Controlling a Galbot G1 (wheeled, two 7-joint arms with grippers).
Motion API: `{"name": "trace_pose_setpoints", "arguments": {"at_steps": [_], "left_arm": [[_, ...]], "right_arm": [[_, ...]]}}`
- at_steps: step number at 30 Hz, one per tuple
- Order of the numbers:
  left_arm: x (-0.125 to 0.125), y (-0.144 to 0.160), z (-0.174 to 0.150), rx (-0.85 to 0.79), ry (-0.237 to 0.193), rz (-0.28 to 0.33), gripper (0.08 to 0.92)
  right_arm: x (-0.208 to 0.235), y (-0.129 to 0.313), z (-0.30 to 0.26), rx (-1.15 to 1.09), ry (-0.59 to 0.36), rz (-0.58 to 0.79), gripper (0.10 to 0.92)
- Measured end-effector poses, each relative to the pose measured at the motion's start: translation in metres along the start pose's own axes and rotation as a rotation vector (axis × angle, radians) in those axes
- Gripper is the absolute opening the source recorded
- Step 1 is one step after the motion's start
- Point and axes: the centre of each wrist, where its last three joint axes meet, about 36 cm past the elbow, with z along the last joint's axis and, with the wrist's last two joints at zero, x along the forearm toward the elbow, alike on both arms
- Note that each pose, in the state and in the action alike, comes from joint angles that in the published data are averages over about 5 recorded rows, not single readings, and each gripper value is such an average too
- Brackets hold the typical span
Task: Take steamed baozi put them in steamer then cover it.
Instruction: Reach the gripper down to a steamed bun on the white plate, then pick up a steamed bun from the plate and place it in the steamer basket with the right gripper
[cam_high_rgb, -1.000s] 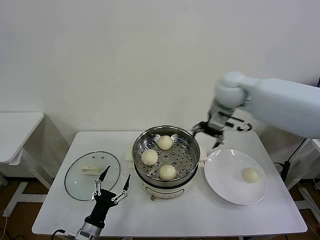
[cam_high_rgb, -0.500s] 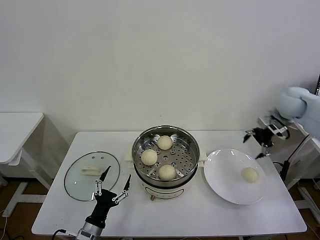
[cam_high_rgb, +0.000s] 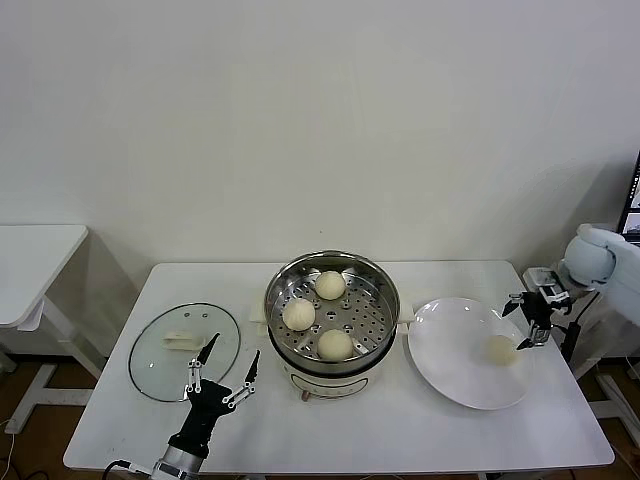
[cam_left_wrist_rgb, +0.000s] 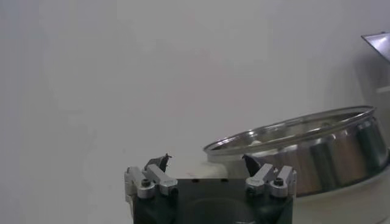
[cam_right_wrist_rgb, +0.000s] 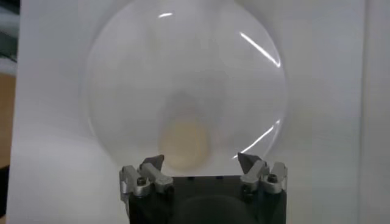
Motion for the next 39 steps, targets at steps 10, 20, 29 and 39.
{"name": "trace_pose_setpoints", "arguments": {"at_steps": [10,20,29,39], "left_arm": [[0.001,0.0,0.002,0.001,0.004,-0.002,0.823],[0.001,0.0,0.003,0.0,0.005,-0.005,0.823],[0.001,0.001,0.004,0.0,0.005,-0.007,0.823],[-0.001,0.001,0.003,0.0,0.001,-0.007,0.823]], "right_arm": [[-0.031,0.003,0.0,-0.029,-0.003,-0.013,0.823],[-0.043,0.004,0.0,-0.046,0.002,-0.021,0.812],[-0.047,0.007,0.004,-0.055,0.004,-0.022,0.726],[-0.022,0.0,0.002,-0.045,0.006,-0.012,0.687]]}}
